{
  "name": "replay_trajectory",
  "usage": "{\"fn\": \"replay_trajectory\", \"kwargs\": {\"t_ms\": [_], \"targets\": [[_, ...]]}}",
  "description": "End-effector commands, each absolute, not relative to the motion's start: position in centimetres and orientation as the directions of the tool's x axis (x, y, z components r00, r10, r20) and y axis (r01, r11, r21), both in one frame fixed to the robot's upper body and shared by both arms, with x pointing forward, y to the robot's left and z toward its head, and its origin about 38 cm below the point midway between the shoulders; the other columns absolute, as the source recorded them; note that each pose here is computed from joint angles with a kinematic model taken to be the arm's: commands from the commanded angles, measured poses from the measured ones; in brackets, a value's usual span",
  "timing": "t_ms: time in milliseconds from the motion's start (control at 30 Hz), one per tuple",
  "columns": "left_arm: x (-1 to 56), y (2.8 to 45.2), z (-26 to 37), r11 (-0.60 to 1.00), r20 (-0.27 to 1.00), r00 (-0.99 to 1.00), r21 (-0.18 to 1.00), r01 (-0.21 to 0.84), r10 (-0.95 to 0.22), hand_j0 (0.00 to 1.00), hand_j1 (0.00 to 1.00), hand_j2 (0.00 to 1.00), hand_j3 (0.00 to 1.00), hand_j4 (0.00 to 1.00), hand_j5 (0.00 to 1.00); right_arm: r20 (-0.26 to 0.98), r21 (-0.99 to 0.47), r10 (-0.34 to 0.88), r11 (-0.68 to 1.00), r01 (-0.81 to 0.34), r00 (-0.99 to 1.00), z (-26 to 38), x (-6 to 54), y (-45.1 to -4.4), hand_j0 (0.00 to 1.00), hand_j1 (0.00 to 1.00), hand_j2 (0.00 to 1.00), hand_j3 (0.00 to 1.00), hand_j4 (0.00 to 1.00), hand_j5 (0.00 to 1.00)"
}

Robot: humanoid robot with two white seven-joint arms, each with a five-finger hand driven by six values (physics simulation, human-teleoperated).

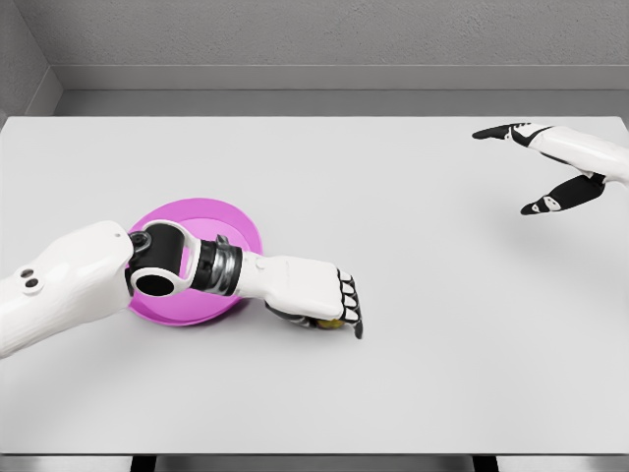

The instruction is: Put the apple on the plate with both arms

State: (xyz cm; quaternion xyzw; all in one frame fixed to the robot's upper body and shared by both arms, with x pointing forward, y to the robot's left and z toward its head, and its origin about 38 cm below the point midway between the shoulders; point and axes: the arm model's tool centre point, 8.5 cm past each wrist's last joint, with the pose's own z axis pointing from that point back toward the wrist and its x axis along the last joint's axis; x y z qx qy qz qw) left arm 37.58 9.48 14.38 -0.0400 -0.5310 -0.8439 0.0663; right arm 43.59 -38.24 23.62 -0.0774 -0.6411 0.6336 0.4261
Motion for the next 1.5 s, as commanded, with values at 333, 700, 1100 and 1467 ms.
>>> {"fn": "replay_trajectory", "kwargs": {"t_ms": [333,700,1100,1467], "targets": [[37.9,9.7,14.8,-0.426,0.132,-0.988,0.892,0.152,-0.077,0.51,0.51,0.51,0.51,0.51,0.51,0.451,-0.877,0.640,0.190,-0.440,-0.622,23.8,43.6,-38.4,1.00,1.00,1.00,1.00,1.00,1.00],[38.5,13.9,18.0,-0.423,0.091,-0.988,0.896,0.136,-0.125,0.45,0.45,0.45,0.45,0.45,0.45,0.450,-0.878,0.641,0.190,-0.440,-0.622,23.8,43.6,-38.4,1.00,1.00,1.00,1.00,1.00,1.00],[43.2,25.9,21.6,-0.370,0.048,-0.894,0.899,0.233,-0.446,0.45,0.45,0.45,0.45,0.45,0.45,0.448,-0.879,0.641,0.189,-0.438,-0.623,23.9,43.6,-38.4,1.00,1.00,1.00,1.00,1.00,1.00],[43.1,25.7,21.5,-0.336,0.087,-0.890,0.906,0.257,-0.447,1.00,1.00,1.00,1.00,1.00,1.00,0.451,-0.877,0.641,0.189,-0.441,-0.622,23.8,43.6,-38.4,1.00,1.00,1.00,1.00,1.00,1.00]]}}
